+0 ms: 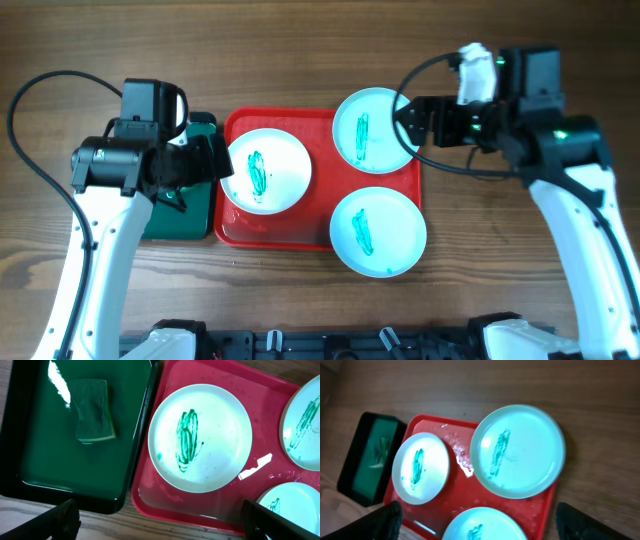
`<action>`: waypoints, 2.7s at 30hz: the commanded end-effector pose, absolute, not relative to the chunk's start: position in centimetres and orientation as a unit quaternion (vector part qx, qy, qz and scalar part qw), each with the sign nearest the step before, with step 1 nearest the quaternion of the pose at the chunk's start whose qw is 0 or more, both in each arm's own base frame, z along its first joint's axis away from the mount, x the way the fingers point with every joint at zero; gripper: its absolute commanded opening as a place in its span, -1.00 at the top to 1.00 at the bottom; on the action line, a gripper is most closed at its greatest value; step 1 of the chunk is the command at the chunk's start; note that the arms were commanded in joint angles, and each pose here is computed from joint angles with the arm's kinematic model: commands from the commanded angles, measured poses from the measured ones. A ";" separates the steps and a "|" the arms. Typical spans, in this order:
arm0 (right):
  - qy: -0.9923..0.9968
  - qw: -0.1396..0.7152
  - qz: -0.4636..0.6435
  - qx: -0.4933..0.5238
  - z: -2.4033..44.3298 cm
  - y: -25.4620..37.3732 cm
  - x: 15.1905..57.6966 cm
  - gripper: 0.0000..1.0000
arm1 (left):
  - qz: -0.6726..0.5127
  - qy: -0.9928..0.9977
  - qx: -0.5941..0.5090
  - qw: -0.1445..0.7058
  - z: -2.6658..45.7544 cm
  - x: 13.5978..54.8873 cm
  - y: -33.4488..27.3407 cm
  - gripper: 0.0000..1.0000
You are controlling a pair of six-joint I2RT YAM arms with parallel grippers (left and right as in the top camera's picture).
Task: Clean dirty plates on tray and stack at the side
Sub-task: 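Reach left gripper to the green sponge, right gripper to the left plate rim, then grasp the green sponge with the left gripper and the plate rim with the right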
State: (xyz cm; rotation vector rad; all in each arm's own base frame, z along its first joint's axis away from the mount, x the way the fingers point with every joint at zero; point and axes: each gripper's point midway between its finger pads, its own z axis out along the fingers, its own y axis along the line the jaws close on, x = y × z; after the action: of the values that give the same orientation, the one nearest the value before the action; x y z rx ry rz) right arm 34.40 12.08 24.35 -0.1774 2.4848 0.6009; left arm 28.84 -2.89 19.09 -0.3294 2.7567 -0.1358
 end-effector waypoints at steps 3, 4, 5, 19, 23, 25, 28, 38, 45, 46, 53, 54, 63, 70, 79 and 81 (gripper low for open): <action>0.942 0.225 0.246 -0.048 21.0 17.0 35.3 -0.57 | 0.010 0.957 -0.218 0.193 19.2 29.4 0.4 -1.00; 0.944 0.211 0.250 -0.048 20.0 18.2 35.4 -0.50 | 0.027 0.947 -0.255 0.194 19.3 29.2 1.6 -1.00; 0.945 0.203 0.253 -0.046 19.5 18.9 35.4 -0.39 | 0.040 0.937 -0.287 0.195 19.3 28.9 2.8 -1.00; 0.959 0.139 0.237 -0.077 8.1 29.8 35.7 0.33 | 0.098 0.917 -0.356 0.149 16.4 29.1 8.6 -1.00; 0.965 0.126 0.219 -0.077 5.3 30.5 35.5 0.33 | 0.102 0.923 -0.351 0.119 14.6 29.4 8.5 -0.98; 0.968 0.119 0.206 -0.078 3.8 30.4 35.5 0.34 | 0.103 0.928 -0.342 0.104 13.8 29.5 8.4 -0.94; 0.973 0.116 0.182 -0.077 2.2 29.8 35.7 0.36 | 0.105 0.930 -0.341 0.092 13.1 29.6 8.4 -0.93; 0.976 0.108 0.165 -0.086 0.0 30.1 35.4 0.50 | 0.086 0.932 -0.340 0.091 12.4 30.3 7.9 -0.93; 0.976 0.106 0.168 -0.094 -0.4 31.1 34.7 0.89 | 0.073 0.935 -0.339 0.078 11.1 30.9 7.4 -0.89; 0.976 0.106 0.167 -0.087 -0.4 31.1 34.7 0.92 | 0.064 0.935 -0.339 0.077 10.9 31.2 7.2 -0.85; 0.978 0.107 0.159 -0.085 -0.5 30.8 34.8 0.91 | 0.037 0.937 -0.339 0.071 9.3 32.6 6.4 -0.57; 0.978 0.108 0.157 -0.085 -0.5 30.7 34.8 0.91 | 0.037 0.937 -0.340 0.069 9.0 32.7 6.4 -0.54; 0.978 0.113 0.152 -0.084 -0.6 30.6 35.0 0.91 | -0.002 0.939 -0.337 0.071 6.1 35.4 5.5 -0.26; 0.978 0.114 0.153 -0.083 -0.5 30.6 35.1 0.91 | 0.007 0.945 -0.323 0.056 3.3 36.0 5.7 -0.15; 0.978 0.116 0.152 -0.082 -0.5 30.6 35.2 0.91 | 0.011 0.954 -0.299 0.039 0.6 36.4 5.8 0.18; 0.978 0.117 0.152 -0.082 -0.5 30.6 35.2 0.91 | 0.011 0.954 -0.299 0.038 0.4 36.5 5.8 0.39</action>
State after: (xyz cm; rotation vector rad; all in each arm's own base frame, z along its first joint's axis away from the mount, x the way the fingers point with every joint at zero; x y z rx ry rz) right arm 34.94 30.61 0.49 -0.2423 2.8600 0.4934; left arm 35.90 5.81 1.08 -0.9353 2.9152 0.0527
